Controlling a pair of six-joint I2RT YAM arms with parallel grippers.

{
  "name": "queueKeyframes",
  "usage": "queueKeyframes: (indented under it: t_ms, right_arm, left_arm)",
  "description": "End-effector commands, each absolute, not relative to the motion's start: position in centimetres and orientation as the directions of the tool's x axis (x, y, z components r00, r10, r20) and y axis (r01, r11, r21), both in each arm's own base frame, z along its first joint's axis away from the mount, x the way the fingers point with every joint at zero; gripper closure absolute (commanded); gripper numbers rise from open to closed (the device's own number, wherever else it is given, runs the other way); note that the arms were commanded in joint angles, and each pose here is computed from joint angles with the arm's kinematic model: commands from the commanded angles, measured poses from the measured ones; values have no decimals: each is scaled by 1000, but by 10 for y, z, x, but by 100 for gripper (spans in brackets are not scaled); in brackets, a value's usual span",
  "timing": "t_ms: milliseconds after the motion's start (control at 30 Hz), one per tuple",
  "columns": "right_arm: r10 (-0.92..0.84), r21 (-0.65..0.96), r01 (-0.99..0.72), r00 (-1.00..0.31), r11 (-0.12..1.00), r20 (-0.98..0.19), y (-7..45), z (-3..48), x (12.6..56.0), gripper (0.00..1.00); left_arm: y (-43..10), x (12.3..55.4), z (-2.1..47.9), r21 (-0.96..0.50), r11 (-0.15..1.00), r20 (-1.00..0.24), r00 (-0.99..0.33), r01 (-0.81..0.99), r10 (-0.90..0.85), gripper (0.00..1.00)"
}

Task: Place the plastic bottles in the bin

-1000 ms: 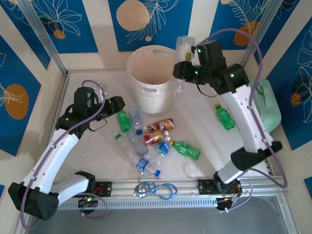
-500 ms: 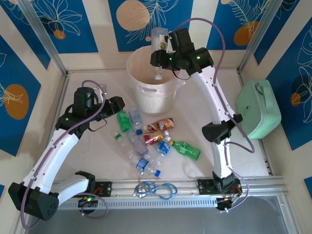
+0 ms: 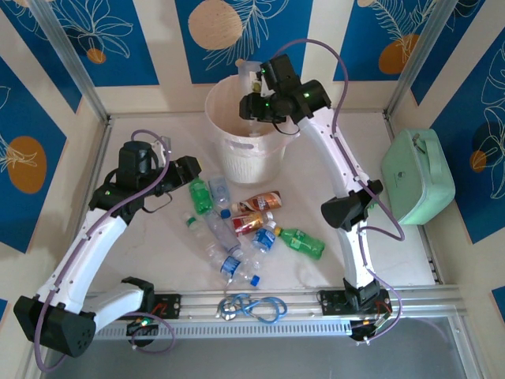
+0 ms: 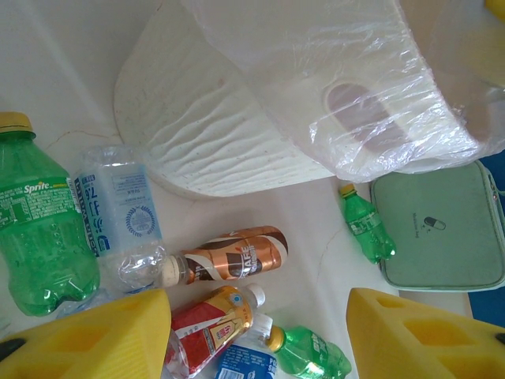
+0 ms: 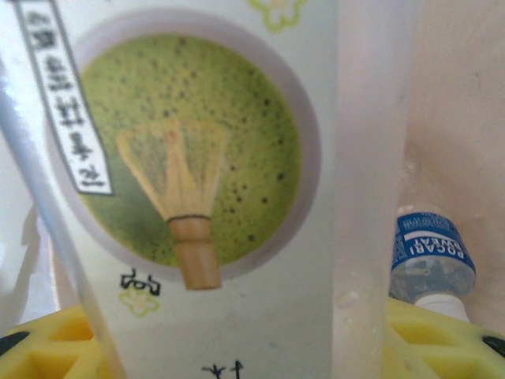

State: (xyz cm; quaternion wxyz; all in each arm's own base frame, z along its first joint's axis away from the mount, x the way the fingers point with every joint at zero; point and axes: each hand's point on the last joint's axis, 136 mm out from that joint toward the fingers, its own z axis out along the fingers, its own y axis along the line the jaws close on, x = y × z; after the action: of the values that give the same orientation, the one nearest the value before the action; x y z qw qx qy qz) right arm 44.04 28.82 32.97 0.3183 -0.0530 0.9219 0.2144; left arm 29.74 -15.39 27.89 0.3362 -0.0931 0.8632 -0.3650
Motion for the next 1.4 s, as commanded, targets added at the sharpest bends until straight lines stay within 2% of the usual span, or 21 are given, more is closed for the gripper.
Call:
queueKeyframes:
  t_ms: [0,533,733,933,1100,1367]
  right_arm:
    - [-8,324,-251,-801,912,-598,291,324,429,44]
    - [-28,327,-268,-810,906,-586,299,333,397,44]
    - [21,333,-191,-841,923,-541,282,318,410,44]
    - [2,303,-192,-843,933,-538,279,303,425,43]
    - [1,300,-181,-855,936,-519,280,292,433,39]
    - [8,307,-183,-847,934,-531,281,296,435,26]
  left_arm:
    - [-148,300,288,-689,719,-531,-736,87,-420,40]
    - [-145,301,286,-690,719,-530,-735,83,-423,40]
    - [-146,300,283,-694,715,-523,-739,81,-424,40]
    - [-144,297,280,-688,721,-522,-742,75,-421,39]
    - [-142,297,276,-686,724,-519,-742,65,-425,39]
    - [-142,298,275,-685,726,-516,-744,62,-424,38]
